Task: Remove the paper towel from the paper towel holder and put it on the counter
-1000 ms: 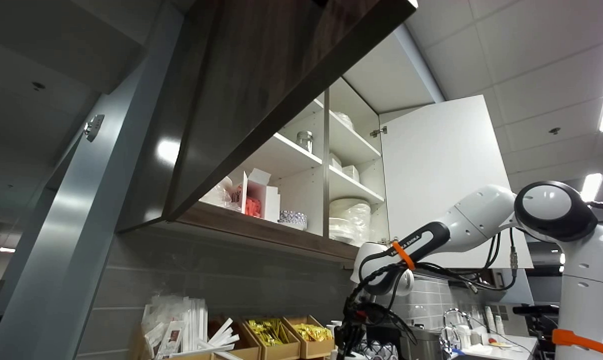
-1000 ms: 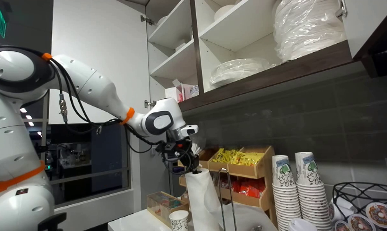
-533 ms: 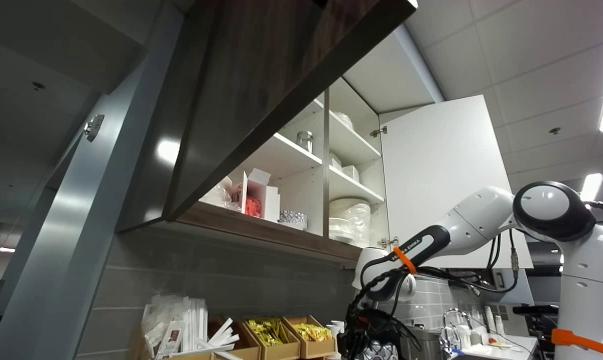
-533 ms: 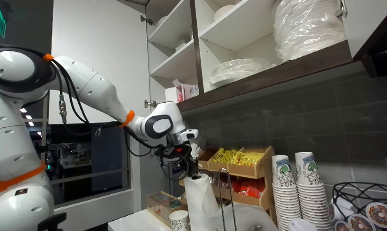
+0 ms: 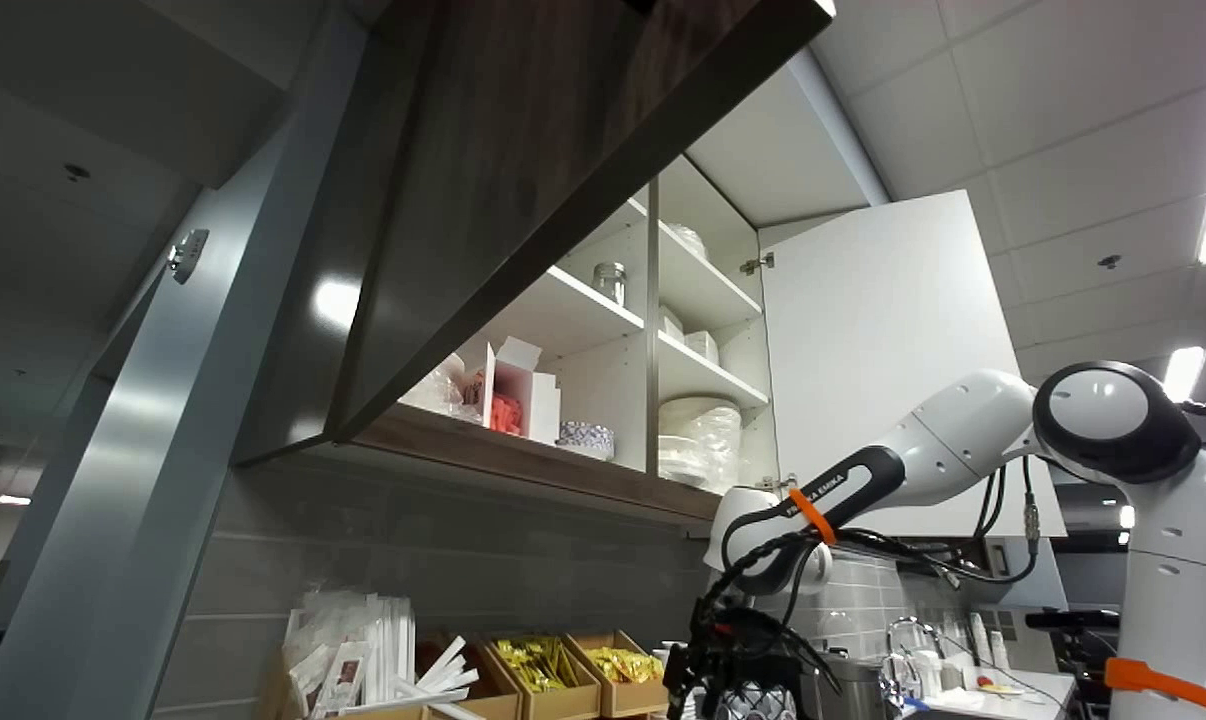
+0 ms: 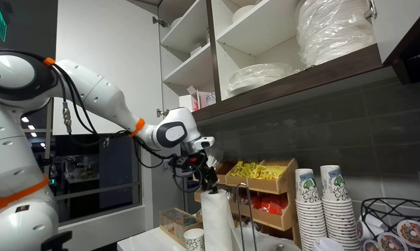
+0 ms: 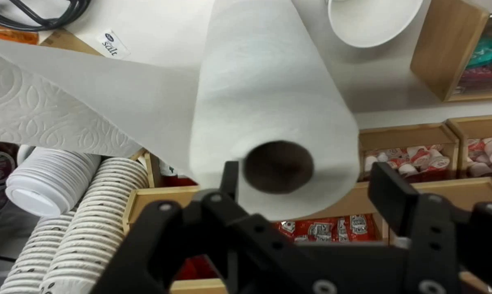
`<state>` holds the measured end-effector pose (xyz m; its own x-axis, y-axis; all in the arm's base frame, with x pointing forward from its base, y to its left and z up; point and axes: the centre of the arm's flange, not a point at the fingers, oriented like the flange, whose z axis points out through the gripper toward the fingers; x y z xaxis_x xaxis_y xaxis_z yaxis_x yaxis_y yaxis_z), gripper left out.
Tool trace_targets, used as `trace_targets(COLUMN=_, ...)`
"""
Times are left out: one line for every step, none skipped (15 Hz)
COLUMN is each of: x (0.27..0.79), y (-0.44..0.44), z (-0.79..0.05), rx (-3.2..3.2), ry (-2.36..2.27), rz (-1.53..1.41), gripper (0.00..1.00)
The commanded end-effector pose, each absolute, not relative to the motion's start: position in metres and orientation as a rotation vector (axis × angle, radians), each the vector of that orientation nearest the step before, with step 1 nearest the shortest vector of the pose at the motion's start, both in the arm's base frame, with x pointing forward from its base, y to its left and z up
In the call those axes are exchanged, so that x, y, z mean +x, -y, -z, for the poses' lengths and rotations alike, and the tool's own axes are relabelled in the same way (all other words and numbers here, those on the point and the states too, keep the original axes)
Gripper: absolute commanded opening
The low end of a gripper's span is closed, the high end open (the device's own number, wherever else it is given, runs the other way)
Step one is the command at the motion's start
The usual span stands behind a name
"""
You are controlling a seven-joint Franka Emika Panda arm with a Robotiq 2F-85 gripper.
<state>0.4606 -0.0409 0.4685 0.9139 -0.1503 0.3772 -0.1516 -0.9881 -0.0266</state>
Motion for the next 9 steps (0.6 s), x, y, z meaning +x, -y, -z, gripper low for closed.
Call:
trace_targets(x=0.445, y=0.041, z=-0.501, rx=3.016, ry=0.309, rz=-0.673, gripper=1.0)
trace_targets(x=0.441, y=0.042, z=-0.512, rx=2.998, ry=0.318, rz=-0.692, gripper=1.0)
trace_targets(x=0.438, y=0.044, z=-0.521, rx=2.985, ry=0.32, rz=-0.705, gripper=1.0)
trace_targets(x=0.434, y=0.045, z=-0.531, rx=2.97, ry=0.332, rz=-0.71, gripper=1.0)
trace_targets(x=0.43, y=0.047, z=-0.539, rx=2.956, ry=0.345, rz=-0.699, gripper=1.0)
trace_targets(x=0.425, y=0.048, z=-0.546, rx=2.943, ry=0.357, rz=-0.691, gripper=1.0)
trace_targets(x=0.438, y=0.05, z=-0.532, rx=2.97, ry=0.317, rz=-0.72, gripper=1.0)
trace_targets(x=0.434, y=0.051, z=-0.539, rx=2.96, ry=0.327, rz=-0.718, gripper=1.0)
trace_targets(x=0.431, y=0.052, z=-0.543, rx=2.954, ry=0.333, rz=-0.722, gripper=1.0)
